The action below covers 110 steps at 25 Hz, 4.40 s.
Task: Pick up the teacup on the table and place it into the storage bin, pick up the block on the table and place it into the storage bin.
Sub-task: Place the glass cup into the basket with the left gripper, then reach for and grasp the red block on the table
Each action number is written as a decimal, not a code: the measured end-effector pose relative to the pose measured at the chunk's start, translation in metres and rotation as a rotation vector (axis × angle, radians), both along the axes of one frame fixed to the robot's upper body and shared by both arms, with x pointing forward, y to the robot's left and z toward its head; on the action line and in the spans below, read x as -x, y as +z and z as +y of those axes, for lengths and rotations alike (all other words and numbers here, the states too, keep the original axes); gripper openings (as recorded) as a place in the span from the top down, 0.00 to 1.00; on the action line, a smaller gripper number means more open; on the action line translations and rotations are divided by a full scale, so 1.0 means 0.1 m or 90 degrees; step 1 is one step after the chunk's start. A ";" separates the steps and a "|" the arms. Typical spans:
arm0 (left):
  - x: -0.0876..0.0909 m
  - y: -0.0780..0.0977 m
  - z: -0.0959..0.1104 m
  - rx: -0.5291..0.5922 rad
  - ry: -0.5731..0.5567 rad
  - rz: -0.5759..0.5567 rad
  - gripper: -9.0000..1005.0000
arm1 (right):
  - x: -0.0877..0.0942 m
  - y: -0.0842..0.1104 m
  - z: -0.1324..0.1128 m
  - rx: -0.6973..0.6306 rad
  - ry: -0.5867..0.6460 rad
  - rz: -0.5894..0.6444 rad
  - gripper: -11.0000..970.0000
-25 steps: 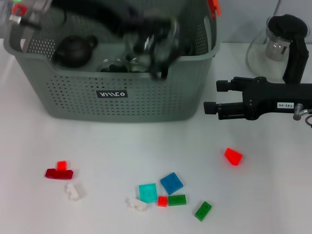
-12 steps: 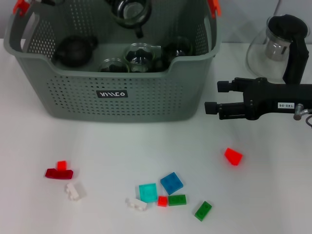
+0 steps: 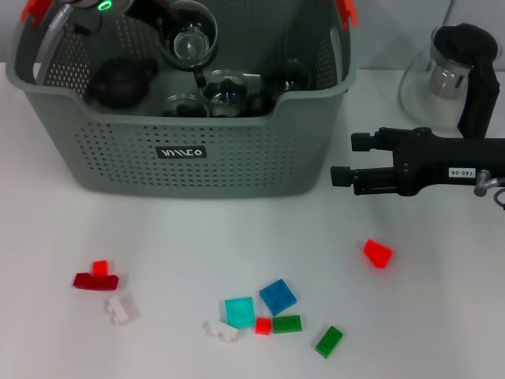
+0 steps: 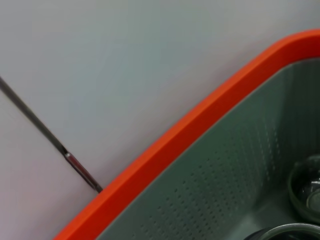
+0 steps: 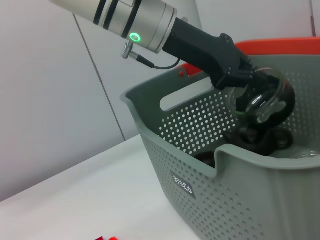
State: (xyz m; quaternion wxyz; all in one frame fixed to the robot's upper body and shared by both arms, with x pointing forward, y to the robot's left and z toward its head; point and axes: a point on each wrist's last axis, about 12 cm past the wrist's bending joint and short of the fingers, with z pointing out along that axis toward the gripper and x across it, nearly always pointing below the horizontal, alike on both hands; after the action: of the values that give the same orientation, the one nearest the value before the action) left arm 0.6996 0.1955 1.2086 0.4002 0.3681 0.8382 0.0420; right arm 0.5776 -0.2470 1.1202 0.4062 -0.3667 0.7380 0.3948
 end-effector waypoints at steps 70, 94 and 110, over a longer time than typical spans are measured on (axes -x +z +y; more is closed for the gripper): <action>1.65 -0.05 0.59 0.489 -0.494 0.045 0.24 | 0.13 0.16 -0.26 0.026 0.105 0.024 0.04; 1.79 -0.98 0.60 0.432 -0.468 0.064 0.24 | -0.25 0.36 0.19 0.396 0.093 0.178 0.20; 1.77 -1.08 0.56 0.421 -0.477 0.043 0.24 | -0.23 0.09 0.53 0.510 0.102 0.165 0.20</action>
State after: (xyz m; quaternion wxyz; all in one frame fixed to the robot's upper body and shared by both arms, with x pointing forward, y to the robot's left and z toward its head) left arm 0.5221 0.2517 1.1010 0.4558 0.4981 0.6295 -0.3846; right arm 0.6010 -0.1937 1.1290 0.1041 -0.4990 0.8471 0.1501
